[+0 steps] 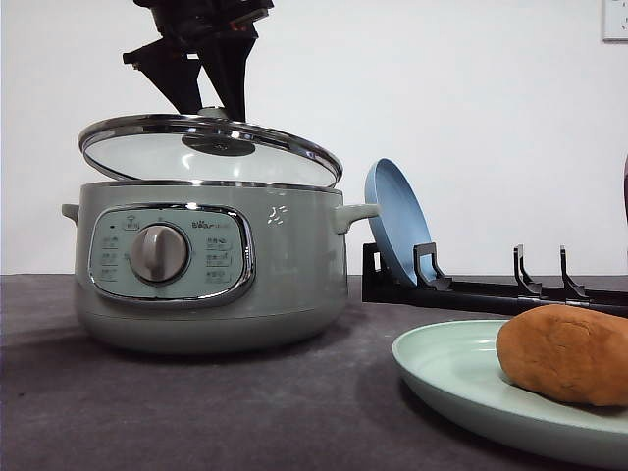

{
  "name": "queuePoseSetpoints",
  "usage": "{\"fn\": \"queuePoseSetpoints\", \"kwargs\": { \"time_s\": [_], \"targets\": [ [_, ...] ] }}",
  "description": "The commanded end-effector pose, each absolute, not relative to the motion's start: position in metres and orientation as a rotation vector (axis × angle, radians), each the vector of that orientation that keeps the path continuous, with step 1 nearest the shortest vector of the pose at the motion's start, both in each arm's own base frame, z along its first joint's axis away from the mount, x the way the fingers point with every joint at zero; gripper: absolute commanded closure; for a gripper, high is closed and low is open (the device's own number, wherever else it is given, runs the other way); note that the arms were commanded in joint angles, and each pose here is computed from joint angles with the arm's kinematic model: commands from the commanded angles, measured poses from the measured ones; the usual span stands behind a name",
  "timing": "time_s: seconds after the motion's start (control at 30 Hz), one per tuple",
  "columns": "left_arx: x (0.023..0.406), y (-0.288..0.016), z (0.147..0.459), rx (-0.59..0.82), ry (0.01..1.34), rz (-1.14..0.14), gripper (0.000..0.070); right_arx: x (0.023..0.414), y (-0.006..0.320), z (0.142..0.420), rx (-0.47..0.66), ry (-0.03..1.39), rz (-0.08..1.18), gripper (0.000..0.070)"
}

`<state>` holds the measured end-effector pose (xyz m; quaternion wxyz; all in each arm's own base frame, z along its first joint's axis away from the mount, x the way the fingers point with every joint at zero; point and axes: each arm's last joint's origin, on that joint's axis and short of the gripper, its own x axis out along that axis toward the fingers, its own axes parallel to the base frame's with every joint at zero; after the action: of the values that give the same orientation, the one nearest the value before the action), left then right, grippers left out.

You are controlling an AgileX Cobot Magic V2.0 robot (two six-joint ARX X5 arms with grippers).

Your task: Transfer potato from steamer to green plate

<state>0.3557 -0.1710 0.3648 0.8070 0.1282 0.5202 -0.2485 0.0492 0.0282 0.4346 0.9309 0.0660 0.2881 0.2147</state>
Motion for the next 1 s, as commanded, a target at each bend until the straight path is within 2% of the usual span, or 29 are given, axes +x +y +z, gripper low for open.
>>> {"fn": "queuePoseSetpoints", "kwargs": {
  "time_s": [0.0, 0.3, 0.97],
  "targets": [
    [0.361, -0.175, 0.366, 0.28, 1.078, -0.522, 0.07, 0.049, 0.029, 0.439, 0.148, 0.574, 0.444, 0.007],
    [0.369, -0.179, 0.353, 0.296, 1.107, -0.506, 0.07, 0.049, 0.029, 0.439, 0.148, 0.574, 0.443, 0.007],
    [0.361, -0.184, 0.35, 0.314, 1.171, -0.519, 0.07, 0.05, 0.029, 0.44, 0.152, 0.561, 0.446, 0.007]
  ]
}}
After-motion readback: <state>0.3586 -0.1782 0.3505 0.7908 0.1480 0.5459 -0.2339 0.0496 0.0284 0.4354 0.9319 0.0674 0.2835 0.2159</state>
